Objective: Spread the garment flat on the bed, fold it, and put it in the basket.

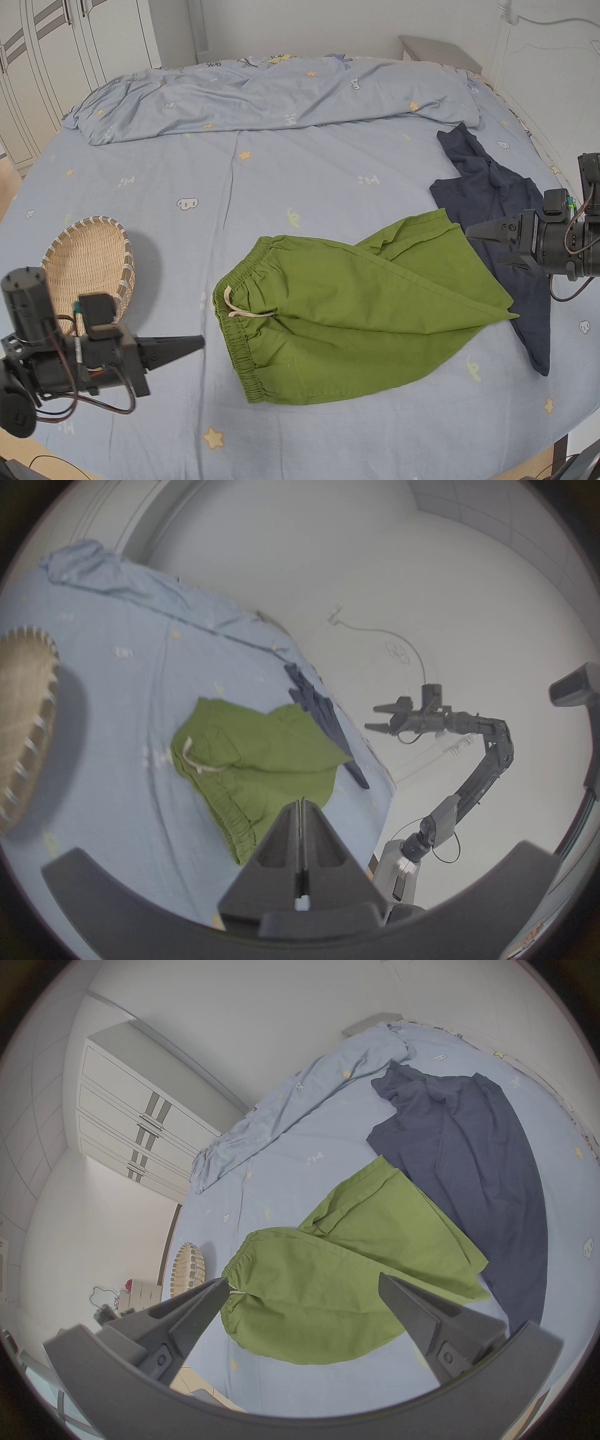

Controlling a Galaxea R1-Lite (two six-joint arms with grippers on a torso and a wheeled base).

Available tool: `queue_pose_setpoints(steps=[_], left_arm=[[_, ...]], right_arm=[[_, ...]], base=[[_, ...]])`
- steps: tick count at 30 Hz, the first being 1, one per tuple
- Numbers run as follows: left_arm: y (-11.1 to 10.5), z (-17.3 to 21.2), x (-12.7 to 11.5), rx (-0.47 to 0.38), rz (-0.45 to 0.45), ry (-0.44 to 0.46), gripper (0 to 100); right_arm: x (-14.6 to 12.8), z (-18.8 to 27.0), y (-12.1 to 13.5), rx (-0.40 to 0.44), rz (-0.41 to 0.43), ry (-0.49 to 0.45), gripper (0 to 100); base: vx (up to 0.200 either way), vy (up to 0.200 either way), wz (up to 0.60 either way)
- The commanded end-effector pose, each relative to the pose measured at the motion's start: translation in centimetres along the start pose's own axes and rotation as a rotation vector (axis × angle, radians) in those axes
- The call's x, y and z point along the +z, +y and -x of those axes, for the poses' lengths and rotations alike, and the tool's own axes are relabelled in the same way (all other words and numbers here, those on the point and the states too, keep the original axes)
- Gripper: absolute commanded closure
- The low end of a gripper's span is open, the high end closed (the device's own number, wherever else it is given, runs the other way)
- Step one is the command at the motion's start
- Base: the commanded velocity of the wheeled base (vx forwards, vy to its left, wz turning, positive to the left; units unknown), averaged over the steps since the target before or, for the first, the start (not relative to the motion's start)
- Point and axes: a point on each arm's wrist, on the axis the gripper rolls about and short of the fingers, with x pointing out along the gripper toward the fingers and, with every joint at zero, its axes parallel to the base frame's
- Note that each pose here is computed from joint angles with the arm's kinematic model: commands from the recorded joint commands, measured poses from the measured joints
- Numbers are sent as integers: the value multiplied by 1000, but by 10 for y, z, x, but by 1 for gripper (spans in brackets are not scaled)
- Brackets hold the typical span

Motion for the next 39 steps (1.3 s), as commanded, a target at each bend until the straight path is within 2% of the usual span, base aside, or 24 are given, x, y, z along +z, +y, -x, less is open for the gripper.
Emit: queue_pose_setpoints(steps=[1,5,6,9,13,19,23,29,32,39], left_arm=[[38,-67,-81,-18,155,266,100],[27,-71,-82,31,118,246,100],[27,-74,-83,66,107,238,0],[36,-80,-98,136,121,288,0],[37,-69,-110,147,147,322,0],[33,-58,-104,120,117,235,0],[32,-63,-100,96,95,197,0],[41,-81,-111,83,80,183,0],[47,-86,-120,97,94,217,0],[49,-94,-113,87,79,177,0]], right_arm=[[-9,16,-17,8,1,-28,0],[-9,16,-16,7,2,-30,0],[-9,16,-17,6,1,-30,0],[-9,16,-17,4,0,-28,0],[-10,14,-19,-2,-2,-21,0],[-12,10,-19,0,-1,-13,0],[-13,10,-20,-2,-1,-9,0],[-13,10,-20,-4,-1,-8,0],[-13,10,-20,-3,-1,-12,0],[-14,10,-19,-1,1,-4,0]], base=[[0,0,0],[0,0,0],[0,0,0],[0,0,0],[0,0,0],[0,0,0],[0,0,0],[0,0,0],[0,0,0],[0,0,0]])
